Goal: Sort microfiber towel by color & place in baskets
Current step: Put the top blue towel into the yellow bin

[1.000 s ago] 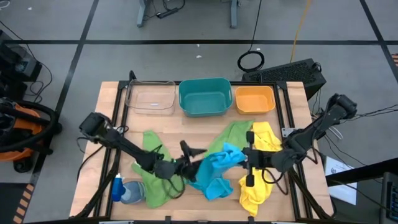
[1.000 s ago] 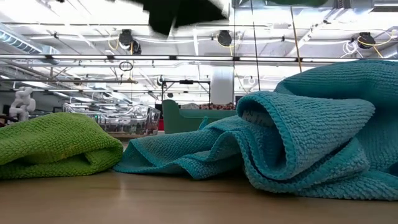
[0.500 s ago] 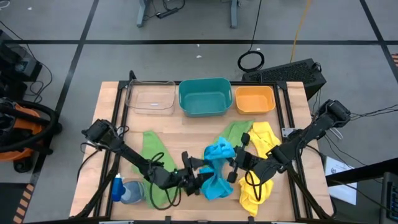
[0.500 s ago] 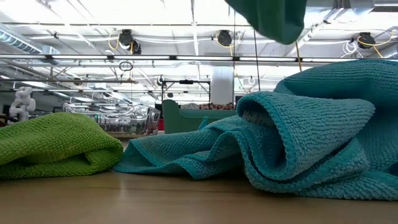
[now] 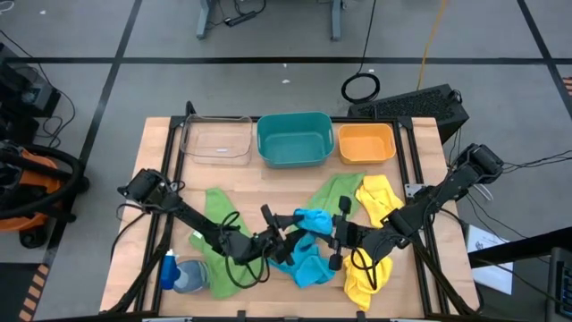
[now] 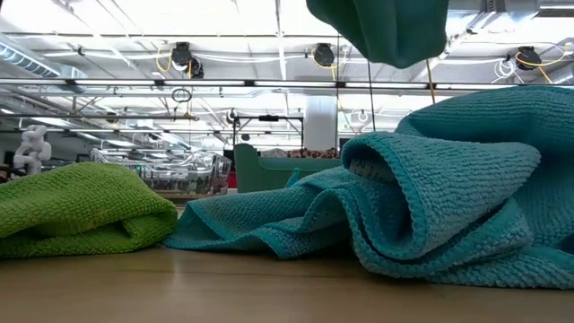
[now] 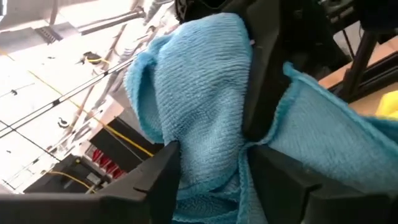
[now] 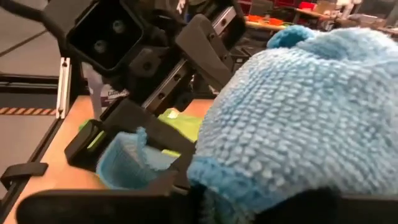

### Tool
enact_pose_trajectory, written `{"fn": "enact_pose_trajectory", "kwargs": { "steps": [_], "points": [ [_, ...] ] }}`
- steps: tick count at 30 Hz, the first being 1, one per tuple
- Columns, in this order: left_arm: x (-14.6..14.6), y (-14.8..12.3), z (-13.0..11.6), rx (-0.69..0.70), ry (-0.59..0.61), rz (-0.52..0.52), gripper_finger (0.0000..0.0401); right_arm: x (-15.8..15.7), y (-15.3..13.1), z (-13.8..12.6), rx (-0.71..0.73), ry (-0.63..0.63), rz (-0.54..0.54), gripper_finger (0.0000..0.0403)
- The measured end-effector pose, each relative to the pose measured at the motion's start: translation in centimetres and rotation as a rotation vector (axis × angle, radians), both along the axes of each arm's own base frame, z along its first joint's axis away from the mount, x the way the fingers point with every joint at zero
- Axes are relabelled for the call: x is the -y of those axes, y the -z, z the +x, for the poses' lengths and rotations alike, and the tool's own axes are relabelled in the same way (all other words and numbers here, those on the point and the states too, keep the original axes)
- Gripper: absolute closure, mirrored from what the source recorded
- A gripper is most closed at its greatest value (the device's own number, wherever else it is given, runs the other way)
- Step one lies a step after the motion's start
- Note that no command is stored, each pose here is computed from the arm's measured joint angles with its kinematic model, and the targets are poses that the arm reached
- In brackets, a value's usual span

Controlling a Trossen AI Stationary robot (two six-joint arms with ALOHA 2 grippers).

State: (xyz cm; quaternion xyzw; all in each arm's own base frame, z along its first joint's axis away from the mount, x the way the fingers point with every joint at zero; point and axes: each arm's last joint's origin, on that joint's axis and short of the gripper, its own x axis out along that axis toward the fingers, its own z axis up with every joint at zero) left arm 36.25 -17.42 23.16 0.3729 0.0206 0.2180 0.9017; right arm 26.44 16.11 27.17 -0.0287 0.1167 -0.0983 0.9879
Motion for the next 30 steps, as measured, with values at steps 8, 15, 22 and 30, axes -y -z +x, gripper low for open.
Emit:
{"fn": "enact_pose_trajectory", "kwargs": {
  "steps": [8, 15, 22, 30],
  "points": [
    [0.1, 0.4, 0.1, -0.041, 0.027, 0.028, 0.0280, 0.0, 0.5, -0.2, -0.051, -0.022, 0.004, 0.0296],
    [0.1, 0.3, 0.1, -0.030, 0.032, 0.017, 0.0386, -0.6, 1.4, -1.0, -0.142, -0.057, -0.048, 0.0168],
    [-0.3, -0.7, 0.0, 0.101, 0.029, -0.101, 0.0396, -1.2, 1.7, -1.1, -0.141, -0.068, -0.051, 0.0056],
    [-0.6, -0.9, 0.1, 0.186, 0.051, -0.250, 0.0399, -1.6, 2.5, 0.0, -0.079, 0.065, -0.192, 0.0053]
  ]
}}
